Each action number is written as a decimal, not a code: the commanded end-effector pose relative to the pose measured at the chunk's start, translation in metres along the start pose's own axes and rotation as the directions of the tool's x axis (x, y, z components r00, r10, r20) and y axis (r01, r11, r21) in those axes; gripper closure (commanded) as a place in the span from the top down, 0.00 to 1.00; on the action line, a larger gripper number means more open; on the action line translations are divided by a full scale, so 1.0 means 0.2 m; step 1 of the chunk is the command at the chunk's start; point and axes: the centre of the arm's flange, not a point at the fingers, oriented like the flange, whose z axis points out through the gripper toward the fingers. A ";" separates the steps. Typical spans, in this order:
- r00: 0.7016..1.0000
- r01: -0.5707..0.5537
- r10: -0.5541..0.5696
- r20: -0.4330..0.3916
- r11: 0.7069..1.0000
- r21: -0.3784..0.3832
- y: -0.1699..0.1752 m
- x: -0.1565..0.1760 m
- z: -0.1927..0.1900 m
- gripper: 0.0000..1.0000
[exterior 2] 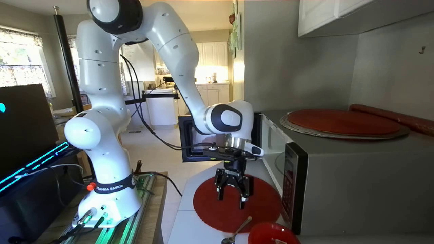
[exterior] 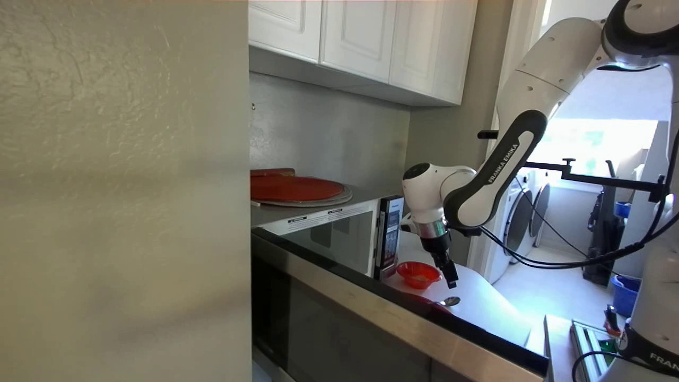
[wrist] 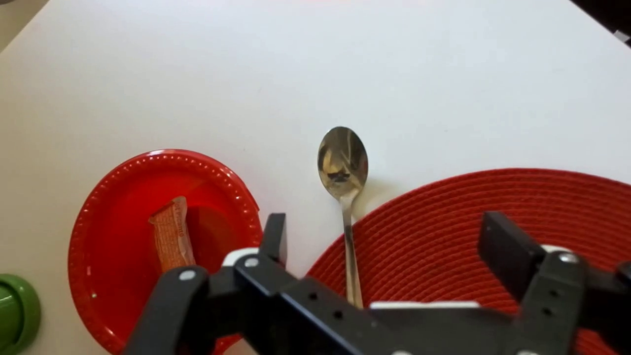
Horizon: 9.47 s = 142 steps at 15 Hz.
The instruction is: Put the spoon in the bowl
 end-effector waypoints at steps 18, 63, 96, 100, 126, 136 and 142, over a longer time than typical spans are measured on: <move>0.948 0.067 0.000 -0.319 0.977 0.201 0.05 0.12 0.32 1.00; 0.930 0.035 0.053 -0.363 0.972 0.231 0.14 0.22 0.41 0.04; 0.935 0.237 -0.178 -0.306 0.957 0.166 0.17 0.12 0.16 0.99; 0.963 0.182 -0.145 -0.229 0.972 0.150 0.14 0.16 0.28 0.90; 0.985 0.119 -0.101 -0.141 0.984 0.130 0.08 0.26 0.40 0.02; 0.913 0.334 -0.297 -0.280 0.938 0.095 0.08 0.22 0.10 0.02; 0.794 0.546 -0.507 -0.336 0.837 0.026 0.21 0.18 -0.12 0.02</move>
